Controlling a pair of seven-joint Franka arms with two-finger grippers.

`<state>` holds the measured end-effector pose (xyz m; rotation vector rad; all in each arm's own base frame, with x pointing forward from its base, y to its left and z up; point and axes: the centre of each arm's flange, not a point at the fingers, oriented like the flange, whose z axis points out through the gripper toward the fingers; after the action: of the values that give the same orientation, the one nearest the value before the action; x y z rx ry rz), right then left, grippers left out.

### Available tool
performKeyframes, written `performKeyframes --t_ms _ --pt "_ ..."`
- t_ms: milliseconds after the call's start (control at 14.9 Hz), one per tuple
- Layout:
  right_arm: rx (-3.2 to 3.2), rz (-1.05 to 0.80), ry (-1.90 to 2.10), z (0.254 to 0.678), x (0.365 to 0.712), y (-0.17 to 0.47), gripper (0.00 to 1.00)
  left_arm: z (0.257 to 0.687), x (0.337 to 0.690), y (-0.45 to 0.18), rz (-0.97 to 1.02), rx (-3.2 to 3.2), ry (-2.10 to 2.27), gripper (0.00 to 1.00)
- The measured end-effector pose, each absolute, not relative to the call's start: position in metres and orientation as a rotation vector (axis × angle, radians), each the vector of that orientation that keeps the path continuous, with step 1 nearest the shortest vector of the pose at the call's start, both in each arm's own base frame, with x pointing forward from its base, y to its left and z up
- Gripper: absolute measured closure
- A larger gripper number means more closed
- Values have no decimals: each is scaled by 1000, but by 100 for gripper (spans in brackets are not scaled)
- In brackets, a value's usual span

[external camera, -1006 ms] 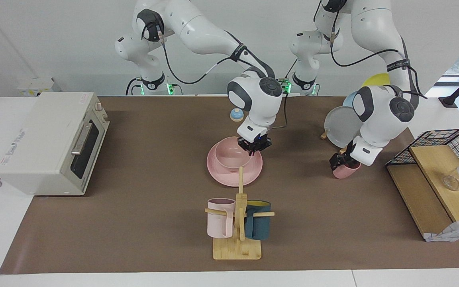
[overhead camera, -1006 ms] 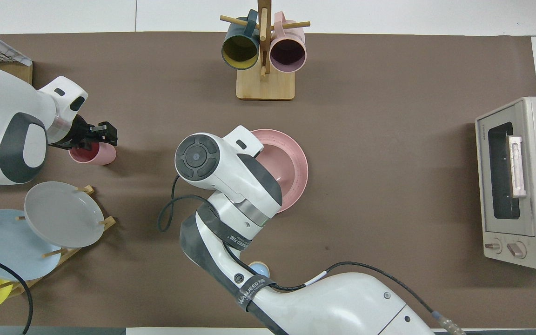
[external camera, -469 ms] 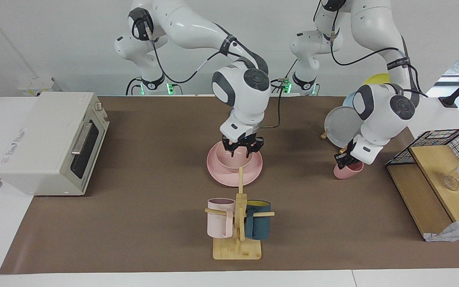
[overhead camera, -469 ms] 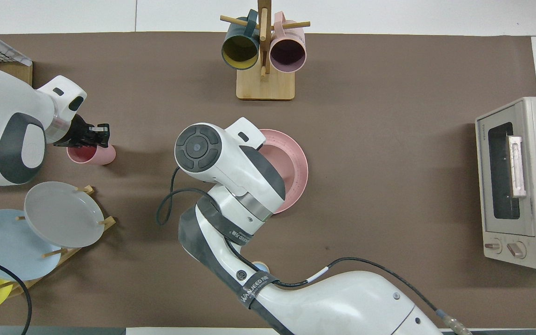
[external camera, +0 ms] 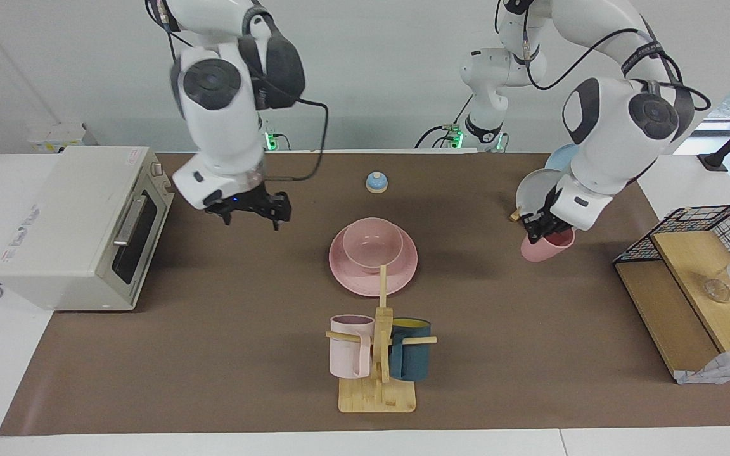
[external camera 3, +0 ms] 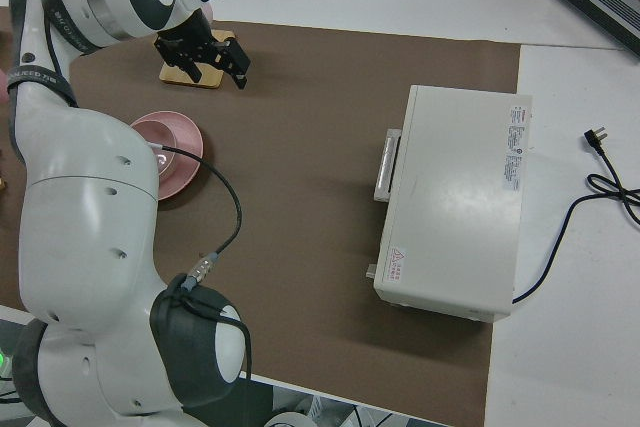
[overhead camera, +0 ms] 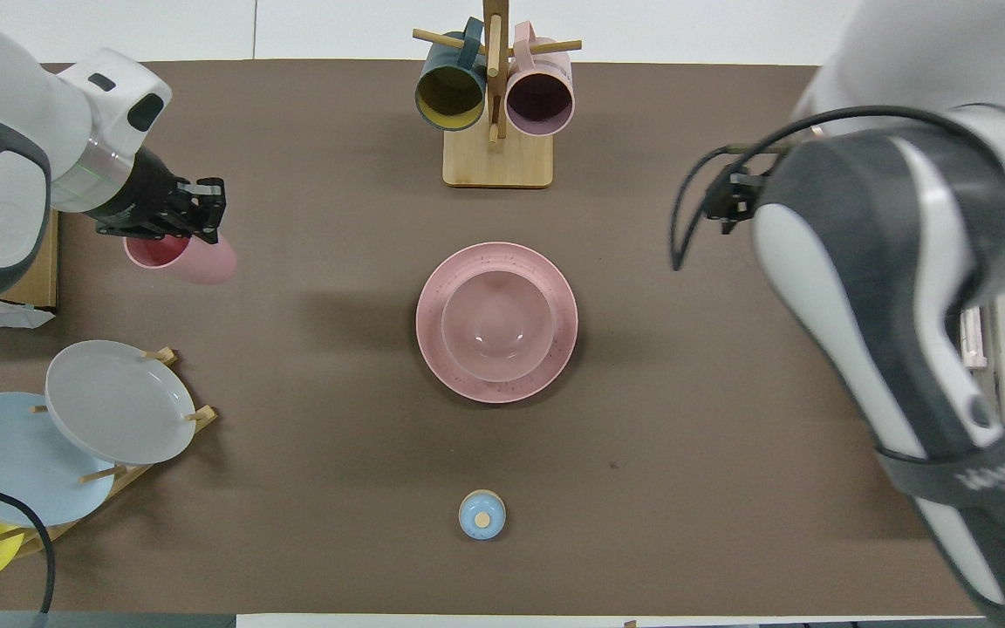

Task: Organize tableware
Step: 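Release the bowl with the right gripper while the left gripper lifts the cup, then carry the pink cup with the left gripper over the bowl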

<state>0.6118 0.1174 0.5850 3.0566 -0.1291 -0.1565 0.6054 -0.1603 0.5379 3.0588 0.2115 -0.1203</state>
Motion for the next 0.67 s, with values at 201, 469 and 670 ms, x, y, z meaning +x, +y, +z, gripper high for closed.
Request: performKeyframes --t_ms 201,469,670 --pt "3075 -144 -160 634 582 48 0 561 580 -253 -85 3029 409 95" --pt "3070 -263 -114 611 556 26 0 555 549 -351 -38 2983 482 95" --pt "3078 -243 -92 596 547 17 0 533 533 -404 -24 2955 495 95"
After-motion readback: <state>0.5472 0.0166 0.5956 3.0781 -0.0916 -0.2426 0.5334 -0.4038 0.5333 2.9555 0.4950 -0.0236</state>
